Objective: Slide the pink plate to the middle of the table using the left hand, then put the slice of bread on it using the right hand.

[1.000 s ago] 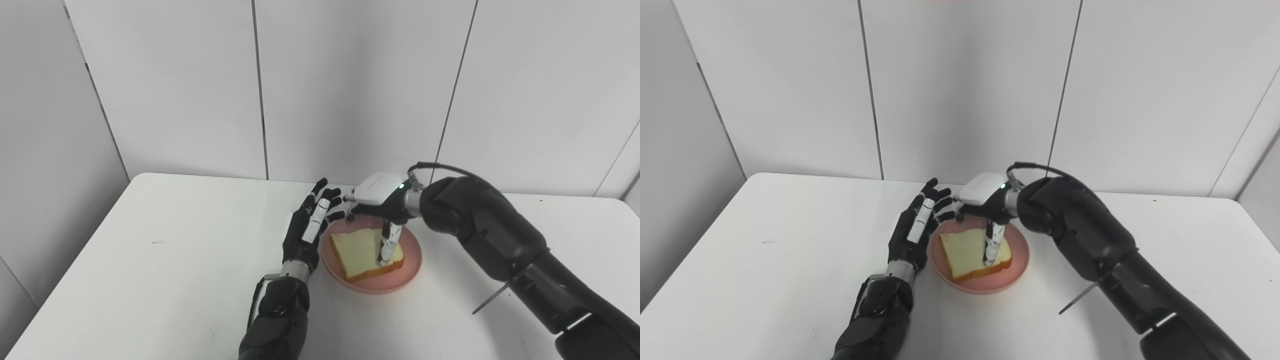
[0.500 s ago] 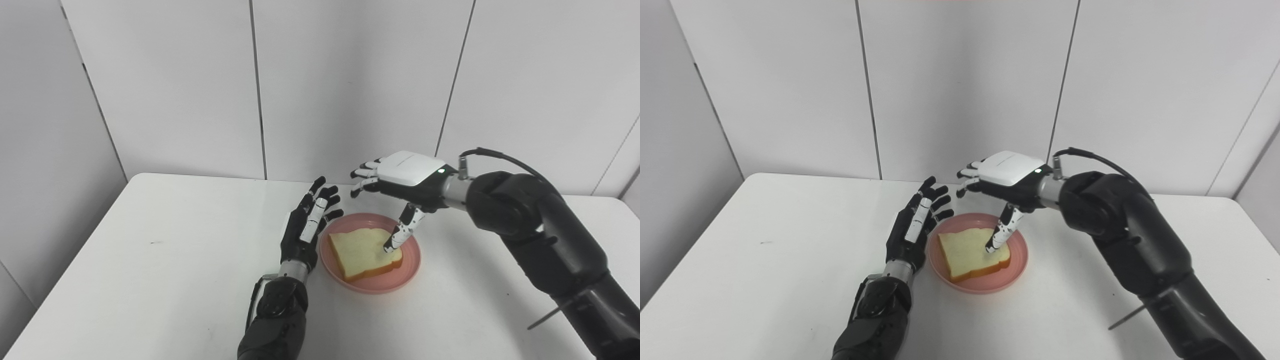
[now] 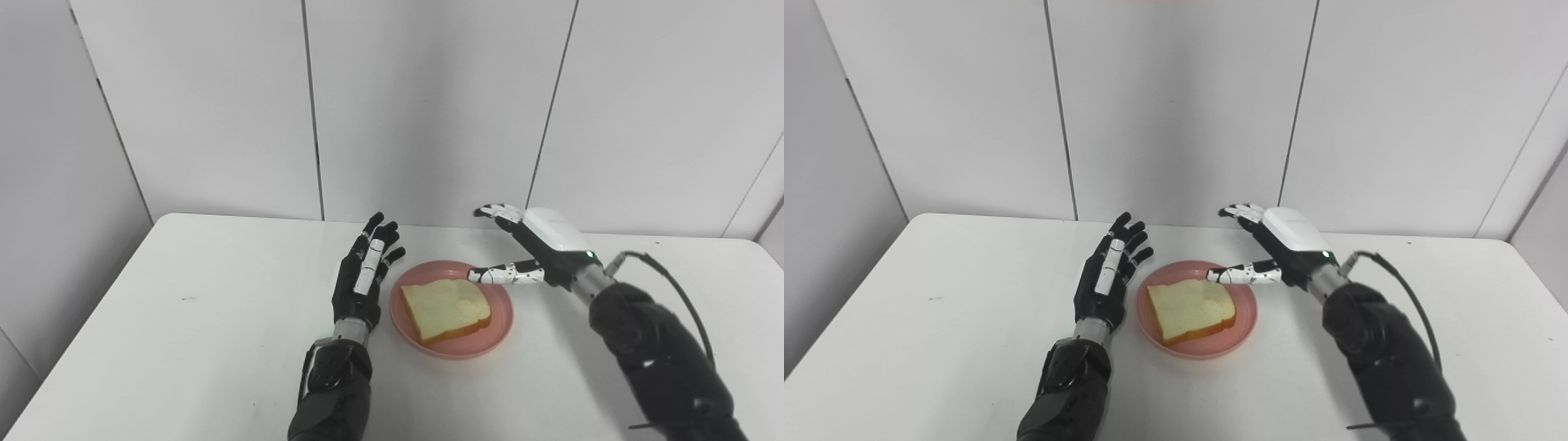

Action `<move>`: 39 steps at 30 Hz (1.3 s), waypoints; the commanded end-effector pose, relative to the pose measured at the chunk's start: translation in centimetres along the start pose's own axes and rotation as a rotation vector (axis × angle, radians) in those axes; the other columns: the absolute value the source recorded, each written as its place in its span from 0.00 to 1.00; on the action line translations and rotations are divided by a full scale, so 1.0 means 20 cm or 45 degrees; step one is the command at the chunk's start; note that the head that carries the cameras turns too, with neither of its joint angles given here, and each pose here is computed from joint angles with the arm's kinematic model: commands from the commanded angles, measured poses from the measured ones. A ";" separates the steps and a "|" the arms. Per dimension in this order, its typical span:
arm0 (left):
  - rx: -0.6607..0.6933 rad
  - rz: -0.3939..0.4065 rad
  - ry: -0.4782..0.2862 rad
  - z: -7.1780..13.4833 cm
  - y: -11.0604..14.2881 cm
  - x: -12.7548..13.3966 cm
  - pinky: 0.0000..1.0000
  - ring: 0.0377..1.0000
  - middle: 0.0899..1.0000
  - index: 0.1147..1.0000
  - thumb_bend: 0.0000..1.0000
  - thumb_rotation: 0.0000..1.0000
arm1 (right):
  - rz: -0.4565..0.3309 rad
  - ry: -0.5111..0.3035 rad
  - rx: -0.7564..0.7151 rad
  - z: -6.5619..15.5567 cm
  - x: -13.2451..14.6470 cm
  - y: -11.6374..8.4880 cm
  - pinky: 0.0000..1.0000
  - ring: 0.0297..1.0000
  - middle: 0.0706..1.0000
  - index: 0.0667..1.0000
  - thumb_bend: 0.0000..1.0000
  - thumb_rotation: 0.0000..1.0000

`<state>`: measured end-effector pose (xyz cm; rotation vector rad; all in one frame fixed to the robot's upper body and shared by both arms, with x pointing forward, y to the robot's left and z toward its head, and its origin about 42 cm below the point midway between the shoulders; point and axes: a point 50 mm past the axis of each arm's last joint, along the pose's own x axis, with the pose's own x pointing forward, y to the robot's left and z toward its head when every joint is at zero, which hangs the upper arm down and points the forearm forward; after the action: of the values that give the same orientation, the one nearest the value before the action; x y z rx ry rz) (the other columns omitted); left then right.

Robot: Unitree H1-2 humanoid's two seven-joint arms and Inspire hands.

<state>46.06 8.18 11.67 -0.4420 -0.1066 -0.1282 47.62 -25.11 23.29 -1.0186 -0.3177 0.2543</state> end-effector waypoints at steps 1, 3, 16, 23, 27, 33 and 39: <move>0.003 0.085 0.116 -0.17 0.15 -0.19 0.84 0.86 0.80 0.83 0.86 0.62 | -0.220 -0.036 0.118 0.02 0.04 -0.09 0.79 0.89 0.89 0.86 0.78 0.98; 0.022 0.095 0.107 -0.16 0.17 -0.20 0.87 0.86 0.80 0.83 0.85 0.62 | -0.269 0.032 0.202 -0.03 0.02 -0.03 0.78 0.88 0.89 0.85 0.77 0.99; 0.249 0.158 0.036 -0.07 0.18 -0.16 1.00 0.98 0.93 0.89 0.75 0.73 | -0.371 0.250 0.611 -0.15 -0.06 0.19 0.86 0.90 0.89 0.85 0.69 1.00; 0.280 0.160 0.003 0.03 0.17 -0.12 1.00 0.98 0.95 0.88 0.79 0.75 | -0.362 0.250 0.630 -0.10 -0.04 0.25 0.84 0.89 0.89 0.86 0.72 1.00; 0.299 0.169 0.020 0.07 0.17 -0.11 1.00 0.98 0.95 0.87 0.77 0.75 | -0.363 0.248 0.661 -0.07 -0.04 0.28 0.84 0.90 0.90 0.86 0.71 1.00; 0.336 0.182 0.084 0.07 0.21 -0.09 1.00 1.00 0.98 0.91 0.77 0.75 | -0.381 0.268 0.733 -0.06 -0.05 0.31 0.89 0.91 0.90 0.86 0.72 1.00; 0.345 0.193 0.091 0.08 0.23 -0.07 1.00 1.00 0.98 0.91 0.78 0.75 | -0.437 0.259 0.925 -0.05 -0.07 0.34 0.84 0.88 0.90 0.89 0.73 1.00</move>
<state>45.51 12.20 12.39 -0.1904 -0.0783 -0.0055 45.77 -23.29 15.09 -0.3207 -0.1234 -0.0368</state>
